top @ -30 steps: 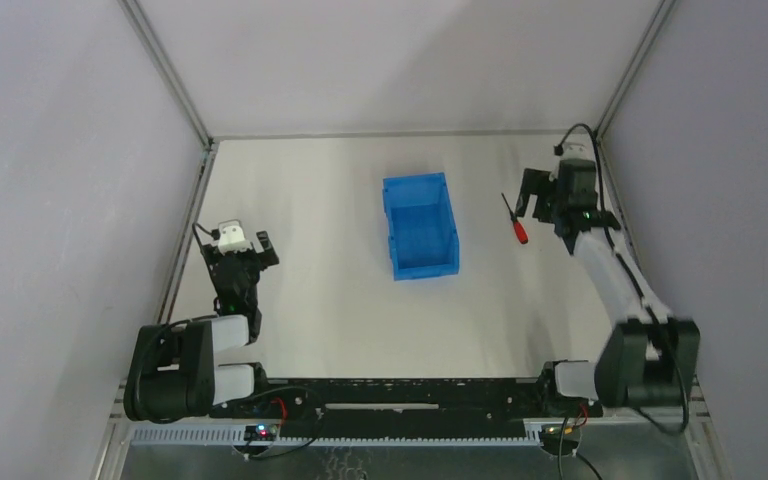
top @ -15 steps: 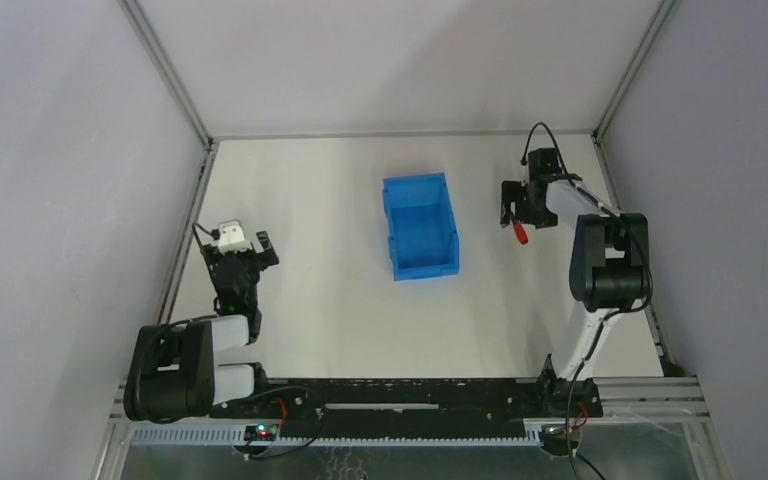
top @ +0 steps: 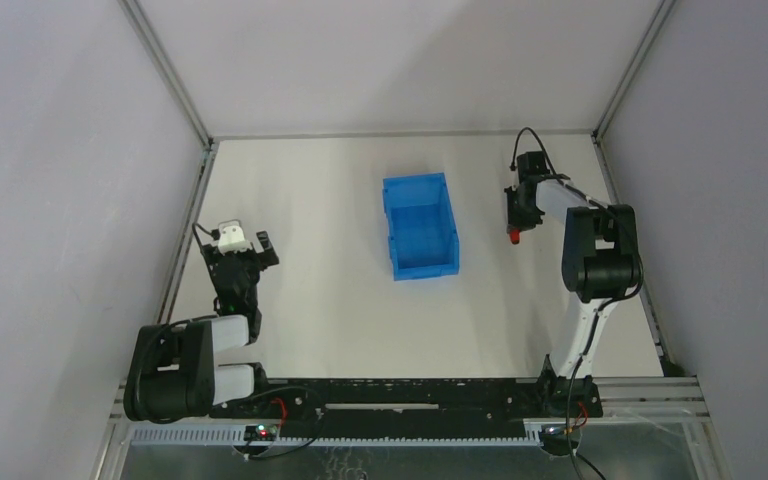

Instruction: Put the screwdriver in the bin

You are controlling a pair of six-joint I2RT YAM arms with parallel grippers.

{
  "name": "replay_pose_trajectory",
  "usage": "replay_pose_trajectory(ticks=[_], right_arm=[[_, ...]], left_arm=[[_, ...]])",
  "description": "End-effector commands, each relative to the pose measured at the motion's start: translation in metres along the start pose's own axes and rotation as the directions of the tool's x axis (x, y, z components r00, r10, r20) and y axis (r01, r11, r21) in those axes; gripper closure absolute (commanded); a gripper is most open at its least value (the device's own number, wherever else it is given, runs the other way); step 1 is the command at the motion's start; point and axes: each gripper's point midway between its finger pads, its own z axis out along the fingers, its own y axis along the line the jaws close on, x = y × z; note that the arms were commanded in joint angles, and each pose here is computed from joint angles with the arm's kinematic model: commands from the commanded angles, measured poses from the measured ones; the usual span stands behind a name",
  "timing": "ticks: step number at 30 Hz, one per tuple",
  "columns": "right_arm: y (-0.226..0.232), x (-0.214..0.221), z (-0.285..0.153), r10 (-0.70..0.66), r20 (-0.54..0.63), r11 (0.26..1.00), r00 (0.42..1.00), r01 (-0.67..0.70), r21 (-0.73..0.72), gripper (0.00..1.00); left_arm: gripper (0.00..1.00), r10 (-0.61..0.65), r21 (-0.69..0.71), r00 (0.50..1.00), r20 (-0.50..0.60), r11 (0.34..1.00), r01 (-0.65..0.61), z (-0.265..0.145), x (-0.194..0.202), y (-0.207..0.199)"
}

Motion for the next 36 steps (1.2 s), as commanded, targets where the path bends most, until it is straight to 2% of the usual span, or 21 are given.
replay_pose_trajectory(ticks=[1, 6, 10, 19, 25, 30, 36], right_arm=[[-0.004, -0.016, -0.018, 0.0, 0.048, 1.0, 0.999, -0.001, 0.023, 0.86], [0.002, -0.033, -0.055, 0.026, 0.128, 1.0, 0.991, -0.026, 0.005, 0.92], [0.006, -0.045, -0.1, 0.068, 0.184, 0.998, 0.981, -0.065, -0.024, 0.97], [0.045, -0.061, -0.206, 0.154, 0.274, 0.972, 0.949, -0.096, -0.214, 0.93], [0.1, -0.063, -0.261, 0.153, 0.347, 0.916, 0.926, -0.001, -0.401, 0.9], [0.156, -0.058, -0.277, 0.14, 0.361, 0.858, 0.922, 0.07, -0.51, 0.88], [0.212, -0.043, -0.242, 0.142, 0.33, 0.854, 0.933, 0.053, -0.518, 0.88]], left_arm=[[0.0, -0.013, 0.005, 0.994, 0.111, 1.0, 0.013, 0.009, -0.036, -0.003], [0.0, -0.013, 0.006, 0.994, 0.111, 1.0, 0.012, 0.009, -0.036, -0.004], [0.0, -0.014, 0.005, 0.994, 0.112, 1.0, 0.013, 0.009, -0.036, -0.004], [0.0, -0.013, 0.005, 0.994, 0.11, 1.0, 0.013, 0.009, -0.036, -0.003], [0.0, -0.013, 0.006, 0.994, 0.111, 1.0, 0.013, 0.009, -0.036, -0.004], [0.0, -0.014, 0.005, 0.994, 0.112, 1.0, 0.013, 0.009, -0.036, -0.003], [0.0, -0.014, 0.006, 0.994, 0.112, 1.0, 0.013, 0.009, -0.037, -0.004]])
